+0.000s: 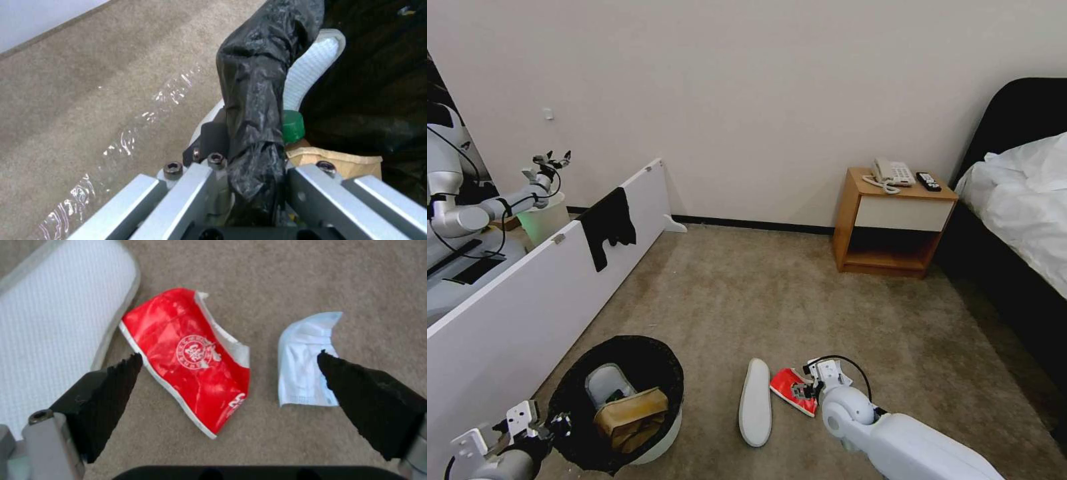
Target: Pick up the trash bin, then pick up the garbage from the floor and place it into the trash bin.
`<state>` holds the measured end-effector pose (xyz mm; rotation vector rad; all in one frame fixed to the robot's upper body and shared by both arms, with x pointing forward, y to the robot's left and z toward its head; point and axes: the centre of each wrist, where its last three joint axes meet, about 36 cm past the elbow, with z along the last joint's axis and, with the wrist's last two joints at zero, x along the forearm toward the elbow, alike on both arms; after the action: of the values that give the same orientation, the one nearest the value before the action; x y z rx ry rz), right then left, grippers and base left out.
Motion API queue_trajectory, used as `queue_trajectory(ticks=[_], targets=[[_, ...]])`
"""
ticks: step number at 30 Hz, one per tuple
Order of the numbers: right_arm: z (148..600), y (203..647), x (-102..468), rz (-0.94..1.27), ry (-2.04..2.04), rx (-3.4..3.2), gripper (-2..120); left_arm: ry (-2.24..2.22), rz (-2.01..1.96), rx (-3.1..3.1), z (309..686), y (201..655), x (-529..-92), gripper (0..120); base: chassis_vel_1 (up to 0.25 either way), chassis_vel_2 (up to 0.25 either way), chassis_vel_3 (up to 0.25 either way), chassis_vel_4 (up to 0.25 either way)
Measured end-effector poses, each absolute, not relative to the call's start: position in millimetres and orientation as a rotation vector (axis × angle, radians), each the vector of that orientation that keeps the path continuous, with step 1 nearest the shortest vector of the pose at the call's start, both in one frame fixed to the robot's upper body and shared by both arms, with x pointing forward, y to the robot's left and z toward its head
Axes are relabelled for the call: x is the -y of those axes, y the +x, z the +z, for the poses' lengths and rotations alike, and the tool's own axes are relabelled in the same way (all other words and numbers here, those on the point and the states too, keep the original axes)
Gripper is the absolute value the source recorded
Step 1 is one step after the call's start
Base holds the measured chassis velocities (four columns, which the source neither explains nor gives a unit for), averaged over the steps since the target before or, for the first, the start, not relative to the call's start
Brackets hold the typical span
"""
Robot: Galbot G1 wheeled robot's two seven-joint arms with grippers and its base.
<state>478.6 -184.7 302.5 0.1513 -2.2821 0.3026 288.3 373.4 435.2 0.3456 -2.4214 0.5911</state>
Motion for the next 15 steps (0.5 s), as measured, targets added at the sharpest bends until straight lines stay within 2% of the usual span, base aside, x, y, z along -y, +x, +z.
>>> queue_trajectory(ticks=[15], targets=[[256,487,182,0.464,0.234,2.297,100,0.343,0.602,2.410,429,287,-373,2,0.000,0.000,0.000,0.000]])
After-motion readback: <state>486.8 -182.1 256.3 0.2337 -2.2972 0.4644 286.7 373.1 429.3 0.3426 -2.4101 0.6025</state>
